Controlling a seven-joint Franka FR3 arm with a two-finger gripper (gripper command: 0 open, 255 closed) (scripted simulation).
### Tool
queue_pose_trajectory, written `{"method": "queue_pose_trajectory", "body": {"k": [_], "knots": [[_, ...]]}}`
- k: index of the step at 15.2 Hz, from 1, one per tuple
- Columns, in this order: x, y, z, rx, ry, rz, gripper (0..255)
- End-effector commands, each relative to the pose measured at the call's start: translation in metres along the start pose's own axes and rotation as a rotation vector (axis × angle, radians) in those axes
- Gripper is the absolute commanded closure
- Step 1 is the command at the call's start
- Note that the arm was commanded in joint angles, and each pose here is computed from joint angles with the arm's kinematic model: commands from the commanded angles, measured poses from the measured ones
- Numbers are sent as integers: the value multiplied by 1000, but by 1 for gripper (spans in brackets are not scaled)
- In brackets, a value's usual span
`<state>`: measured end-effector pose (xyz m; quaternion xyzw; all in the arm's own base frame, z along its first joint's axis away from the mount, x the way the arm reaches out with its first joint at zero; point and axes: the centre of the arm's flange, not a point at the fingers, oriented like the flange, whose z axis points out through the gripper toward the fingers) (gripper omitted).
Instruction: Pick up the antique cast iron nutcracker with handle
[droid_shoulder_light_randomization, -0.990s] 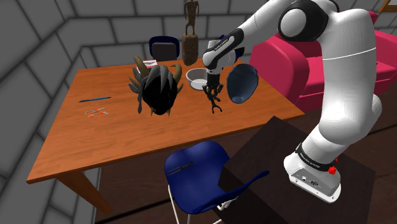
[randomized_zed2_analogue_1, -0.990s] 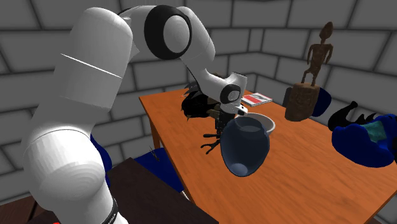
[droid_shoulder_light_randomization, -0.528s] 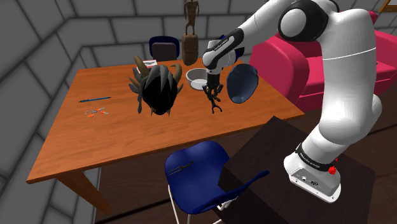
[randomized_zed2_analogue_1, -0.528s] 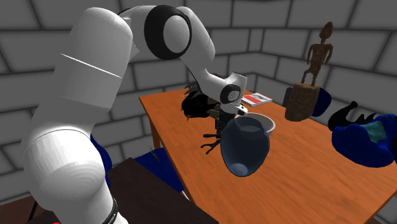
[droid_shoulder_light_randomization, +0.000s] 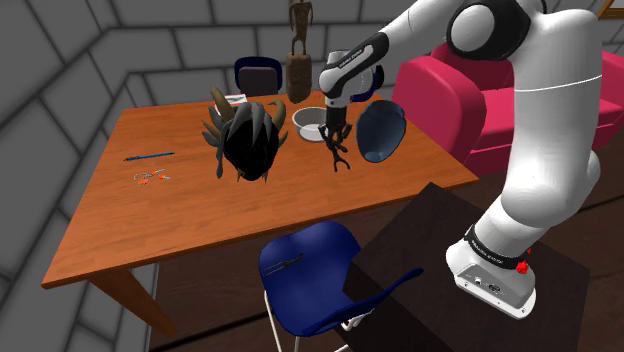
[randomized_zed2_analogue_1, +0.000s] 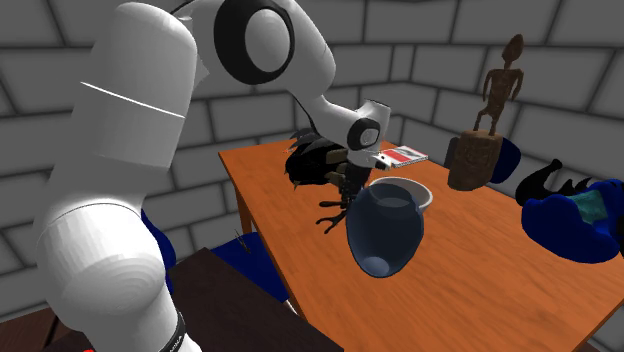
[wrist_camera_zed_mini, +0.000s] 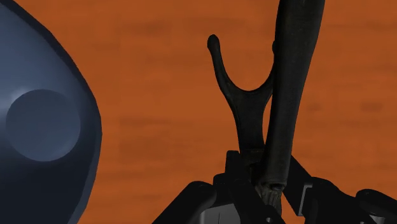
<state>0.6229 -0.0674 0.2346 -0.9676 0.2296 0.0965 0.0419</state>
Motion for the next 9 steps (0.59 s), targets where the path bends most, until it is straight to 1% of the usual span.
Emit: {"method": "queue_pose_trajectory", "body": {"k": [1,7,9], "knots": [[-3,1,-10,0,0,0,255],[-10,-1,-41,0,0,0,255],[-10,-1,-42,0,0,0,255]]}}
